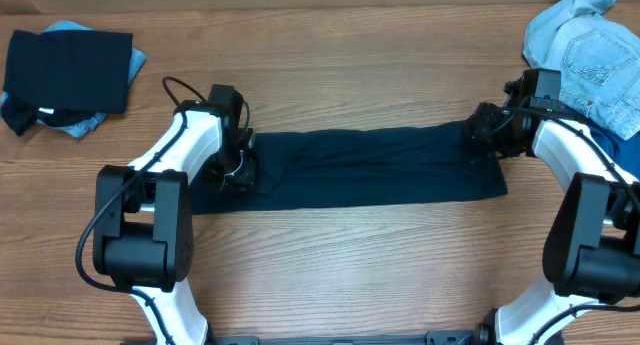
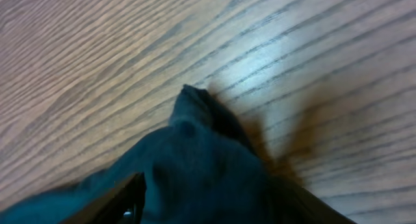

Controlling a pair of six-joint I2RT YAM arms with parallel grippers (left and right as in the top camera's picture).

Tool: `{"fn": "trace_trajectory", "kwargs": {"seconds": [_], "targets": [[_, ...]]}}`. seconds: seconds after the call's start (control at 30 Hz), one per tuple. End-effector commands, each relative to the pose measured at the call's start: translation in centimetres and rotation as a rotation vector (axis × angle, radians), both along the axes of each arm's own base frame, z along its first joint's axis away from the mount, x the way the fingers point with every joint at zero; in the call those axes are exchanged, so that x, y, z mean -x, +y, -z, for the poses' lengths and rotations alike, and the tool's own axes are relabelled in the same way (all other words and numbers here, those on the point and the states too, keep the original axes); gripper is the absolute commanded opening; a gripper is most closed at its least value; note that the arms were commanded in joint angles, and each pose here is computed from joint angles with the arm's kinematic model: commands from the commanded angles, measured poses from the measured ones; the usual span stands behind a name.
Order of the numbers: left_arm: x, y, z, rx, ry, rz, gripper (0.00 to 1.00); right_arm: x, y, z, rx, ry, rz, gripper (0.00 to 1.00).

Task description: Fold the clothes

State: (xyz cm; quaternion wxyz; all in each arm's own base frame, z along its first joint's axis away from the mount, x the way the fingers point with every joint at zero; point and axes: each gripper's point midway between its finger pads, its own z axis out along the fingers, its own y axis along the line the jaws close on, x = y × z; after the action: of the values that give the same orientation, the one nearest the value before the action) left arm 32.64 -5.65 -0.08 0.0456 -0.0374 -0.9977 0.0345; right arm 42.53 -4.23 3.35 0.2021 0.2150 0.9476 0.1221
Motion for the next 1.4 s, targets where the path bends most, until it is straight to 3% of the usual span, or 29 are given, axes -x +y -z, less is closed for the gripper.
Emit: {"fn": "trace_trajectory", "kwargs": {"seconds": [0.0, 0.2, 0.57, 0.83, 1.1, 1.3, 1.37], "targets": [[-0.1, 0.1, 0.5, -0.006, -0.007, -0.023, 0.19, 0.1, -0.2, 1.0, 0.004, 0.017, 0.005, 0.67], [-0.1, 0.1, 0.5, -0.006, -0.006, -0.023, 0.19, 0.4, 0.1, 3.0, -0.019, 0.058, -0.002, 0.68], [-0.2, 0.1, 0.6, -0.006, -0.009, -0.023, 0.20, -0.6, 0.4, 0.5, -0.025, -0.013, -0.020, 0.60], [-0.2, 0.1, 0.5, -0.006, -0.009, -0.023, 0.19, -0.4, 0.5, -2.7, -0.023, -0.064, -0.023, 0.42], [-0.2, 0.2, 0.5, -0.007, -0.009, -0.023, 0.19, -1.2, 0.4, -3.1, -0.017, -0.100, -0.023, 0.16], [-0.3, 0.1, 0.6, -0.006, -0.013, -0.023, 0.19, -1.0, 0.3, -3.0, -0.013, -0.090, -0.013, 0.14], [-0.3, 0.1, 0.6, -0.006, -0.015, -0.023, 0.19, -0.9, 0.0, -2.9, 0.002, -0.083, -0.005, 0.09]]}}
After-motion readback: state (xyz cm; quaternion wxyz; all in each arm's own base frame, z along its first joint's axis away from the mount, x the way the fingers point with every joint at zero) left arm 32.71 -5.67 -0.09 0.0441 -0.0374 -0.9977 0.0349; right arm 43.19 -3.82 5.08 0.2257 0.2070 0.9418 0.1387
